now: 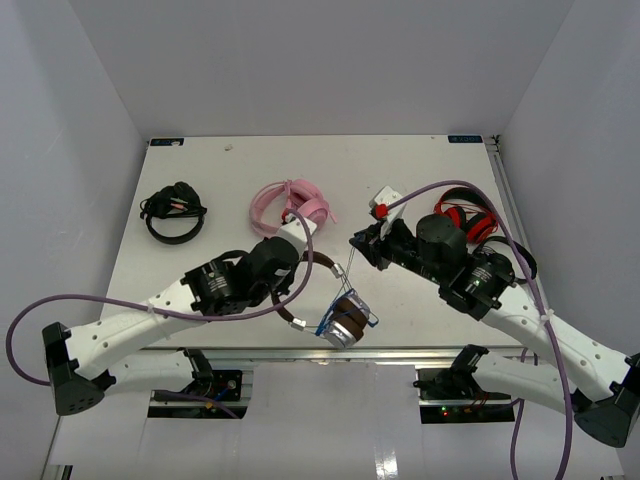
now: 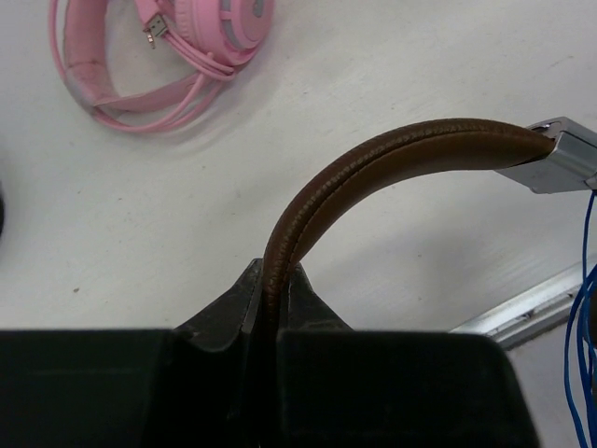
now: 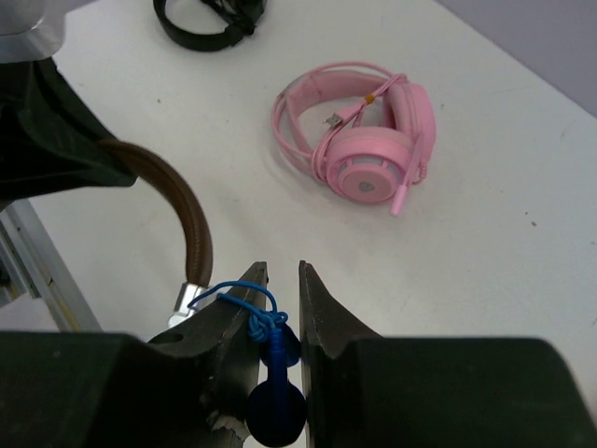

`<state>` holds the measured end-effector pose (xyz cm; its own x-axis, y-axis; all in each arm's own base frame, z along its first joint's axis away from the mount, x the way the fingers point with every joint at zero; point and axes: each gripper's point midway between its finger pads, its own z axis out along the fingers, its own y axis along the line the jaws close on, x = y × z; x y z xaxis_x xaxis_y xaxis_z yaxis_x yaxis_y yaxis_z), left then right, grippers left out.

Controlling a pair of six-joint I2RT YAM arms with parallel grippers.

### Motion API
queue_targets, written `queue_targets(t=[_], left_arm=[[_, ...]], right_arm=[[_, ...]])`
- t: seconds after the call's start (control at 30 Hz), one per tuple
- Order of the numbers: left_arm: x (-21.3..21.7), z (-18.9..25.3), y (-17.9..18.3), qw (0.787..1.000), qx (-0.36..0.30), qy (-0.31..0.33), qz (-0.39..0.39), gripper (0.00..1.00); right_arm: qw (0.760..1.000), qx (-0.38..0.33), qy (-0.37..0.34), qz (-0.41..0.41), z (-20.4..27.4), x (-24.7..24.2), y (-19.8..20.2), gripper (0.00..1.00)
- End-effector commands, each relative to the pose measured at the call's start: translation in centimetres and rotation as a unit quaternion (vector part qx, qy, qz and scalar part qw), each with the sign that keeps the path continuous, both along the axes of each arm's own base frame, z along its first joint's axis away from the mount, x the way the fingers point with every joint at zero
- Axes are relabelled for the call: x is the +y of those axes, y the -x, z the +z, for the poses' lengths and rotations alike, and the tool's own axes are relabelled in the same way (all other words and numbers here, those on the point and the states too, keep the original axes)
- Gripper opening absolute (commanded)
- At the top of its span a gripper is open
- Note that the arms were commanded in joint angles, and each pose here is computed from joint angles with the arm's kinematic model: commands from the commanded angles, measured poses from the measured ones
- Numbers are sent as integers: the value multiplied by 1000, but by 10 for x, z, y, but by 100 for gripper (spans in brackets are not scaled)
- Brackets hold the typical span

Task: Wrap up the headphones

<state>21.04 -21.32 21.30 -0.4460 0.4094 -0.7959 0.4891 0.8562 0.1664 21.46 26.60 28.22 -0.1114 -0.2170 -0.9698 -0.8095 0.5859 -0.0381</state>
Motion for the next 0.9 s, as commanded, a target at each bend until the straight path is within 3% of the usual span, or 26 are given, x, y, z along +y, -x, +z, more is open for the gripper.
queue_targets(t=[0.0, 0.43, 0.87], left_arm=[[14, 17, -15, 997, -32, -16, 68, 0], [32, 8, -40, 967, -52, -82, 234, 0], [19, 8, -55, 951, -32, 15, 306, 0]], right_arm=[[999, 3, -6, 42, 21, 7, 11, 8], [992, 58, 2, 115, 21, 21, 37, 8], [981, 112, -58, 146, 11, 31, 59, 8]])
